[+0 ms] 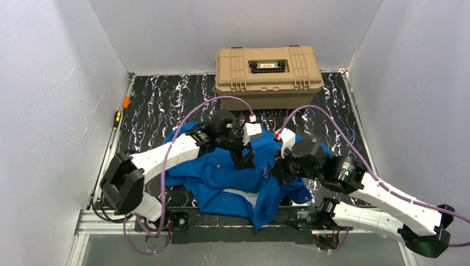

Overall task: Zip up the jacket
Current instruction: Unzip the zipper on the jacket.

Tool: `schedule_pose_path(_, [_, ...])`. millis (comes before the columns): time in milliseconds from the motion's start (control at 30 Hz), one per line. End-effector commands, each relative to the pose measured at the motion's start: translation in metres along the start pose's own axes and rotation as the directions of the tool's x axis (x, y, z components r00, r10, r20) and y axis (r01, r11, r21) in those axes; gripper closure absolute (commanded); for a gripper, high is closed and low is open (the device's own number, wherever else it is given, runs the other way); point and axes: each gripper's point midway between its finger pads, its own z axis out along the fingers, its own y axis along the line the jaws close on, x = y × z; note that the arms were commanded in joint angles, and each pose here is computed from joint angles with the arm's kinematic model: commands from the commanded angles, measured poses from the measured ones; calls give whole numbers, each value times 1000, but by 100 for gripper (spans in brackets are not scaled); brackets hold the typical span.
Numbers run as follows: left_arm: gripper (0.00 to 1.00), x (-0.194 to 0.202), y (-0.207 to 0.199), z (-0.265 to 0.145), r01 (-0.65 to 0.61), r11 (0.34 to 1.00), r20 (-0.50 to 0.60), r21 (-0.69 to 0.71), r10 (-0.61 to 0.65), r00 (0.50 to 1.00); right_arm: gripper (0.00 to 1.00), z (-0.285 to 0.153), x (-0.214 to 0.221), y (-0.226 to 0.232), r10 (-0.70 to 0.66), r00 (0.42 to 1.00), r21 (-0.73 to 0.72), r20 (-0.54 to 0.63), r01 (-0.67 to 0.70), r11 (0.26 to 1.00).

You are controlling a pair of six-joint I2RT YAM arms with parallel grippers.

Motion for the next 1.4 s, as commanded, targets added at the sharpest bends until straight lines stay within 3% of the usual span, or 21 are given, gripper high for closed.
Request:
schedule_pose_path(0, [12, -61, -24, 9, 19, 980, 197, 198, -59, 979, 99, -13, -5, -11, 35, 998, 64, 46, -38, 997])
schedule_pose_path(233, [10, -56, -64, 8, 17, 887, 178, 461, -112, 978, 99, -13, -3, -16, 17, 999, 88, 32, -20, 996])
schedule_pose_path(533, [14, -27, -46, 69, 36, 956, 85, 290, -63, 994, 99, -21, -10, -13, 38, 997, 76, 59, -43, 996])
schedule_pose_path(633, [20, -17, -30, 78, 33, 976, 62, 215, -47, 997, 99, -26, -9, -14, 46, 997, 80, 57, -51, 996])
schedule_pose_path(733, [31, -8, -19, 62, 34, 981, 58, 192, -45, 997, 99, -30, -11, -17, 49, 996, 101, 70, -56, 993])
schedule_pose_path(833, [48, 1, -22, 25, -12, 978, 59, 209, 0, 998, 99, -28, -14, -21, 38, 997, 125, 74, -47, 991])
schedule_pose_path(967, [100, 29, -18, -12, -113, 985, 37, 131, 109, 993, 99, -20, -21, -19, 23, 997, 125, 80, -32, 992])
schedule_pose_path(1067, [100, 32, -1, -45, -217, 976, 33, 29, 216, 976, 99, -13, -28, -13, 14, 995, 95, 98, -24, 995])
schedule_pose_path(1167, [100, 23, 18, -84, -484, 872, 10, -76, 486, 874, 99, -4, -36, -8, -1, 993, 75, 122, -8, 997])
schedule_pose_path(1267, [100, 5, 33, -121, -730, 669, -56, -139, 730, 681, 99, 4, -40, -8, -35, 993, 84, 116, 25, 996])
schedule_pose_path(1367, [100, 9, 12, -143, -839, 542, -56, -46, 837, 544, 99, 7, -47, -7, -47, 989, 84, 141, 36, 996])
